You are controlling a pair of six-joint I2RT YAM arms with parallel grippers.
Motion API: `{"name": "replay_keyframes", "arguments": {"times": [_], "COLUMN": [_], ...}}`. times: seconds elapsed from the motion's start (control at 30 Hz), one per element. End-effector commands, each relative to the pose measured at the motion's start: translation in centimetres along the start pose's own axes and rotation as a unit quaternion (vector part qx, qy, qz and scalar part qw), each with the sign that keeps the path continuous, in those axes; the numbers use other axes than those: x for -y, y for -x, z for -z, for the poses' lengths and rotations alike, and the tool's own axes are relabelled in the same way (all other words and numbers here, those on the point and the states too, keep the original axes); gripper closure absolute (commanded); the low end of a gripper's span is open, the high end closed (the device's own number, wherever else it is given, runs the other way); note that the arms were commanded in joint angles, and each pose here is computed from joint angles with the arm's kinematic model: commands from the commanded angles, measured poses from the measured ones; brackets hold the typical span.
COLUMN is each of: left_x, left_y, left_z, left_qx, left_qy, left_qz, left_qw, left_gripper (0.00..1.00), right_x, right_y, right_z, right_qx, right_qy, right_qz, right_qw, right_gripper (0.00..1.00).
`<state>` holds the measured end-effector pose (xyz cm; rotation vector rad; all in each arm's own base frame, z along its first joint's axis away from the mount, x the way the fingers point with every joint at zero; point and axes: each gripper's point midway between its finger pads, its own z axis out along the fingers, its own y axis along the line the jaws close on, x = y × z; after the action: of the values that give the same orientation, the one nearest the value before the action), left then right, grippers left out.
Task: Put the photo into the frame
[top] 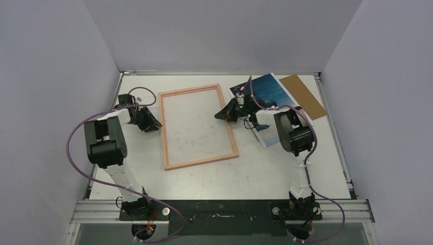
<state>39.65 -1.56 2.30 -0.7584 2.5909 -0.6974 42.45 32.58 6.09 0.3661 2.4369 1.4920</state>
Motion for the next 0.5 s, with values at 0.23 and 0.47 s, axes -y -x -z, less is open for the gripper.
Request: {"name": "replay_keyframes", "arguments": {"times": [0.23, 0.47], "left_x": [-2.2, -2.4], "left_y": [0.5, 0.3], "left_z": [-2.0, -2.1], "left_qx": [0.007, 0.002], "left_qy": [0.036, 0.038], "left_qz": [-0.005, -0.011], "left_qw": [0.999, 0.999], "left_gripper": [0.74, 0.74], "right_x": [-3.1, -2.8], "right_y": [-1.1, -0.6], "right_z": [1.0, 1.9], "right_qx": [-0.036, -0.034], "right_qy": [0.037, 0.015], "right_qz": [0.025, 0.02], "right_qw": [0.998, 0.999], "right_gripper": [1.0, 1.0]}}
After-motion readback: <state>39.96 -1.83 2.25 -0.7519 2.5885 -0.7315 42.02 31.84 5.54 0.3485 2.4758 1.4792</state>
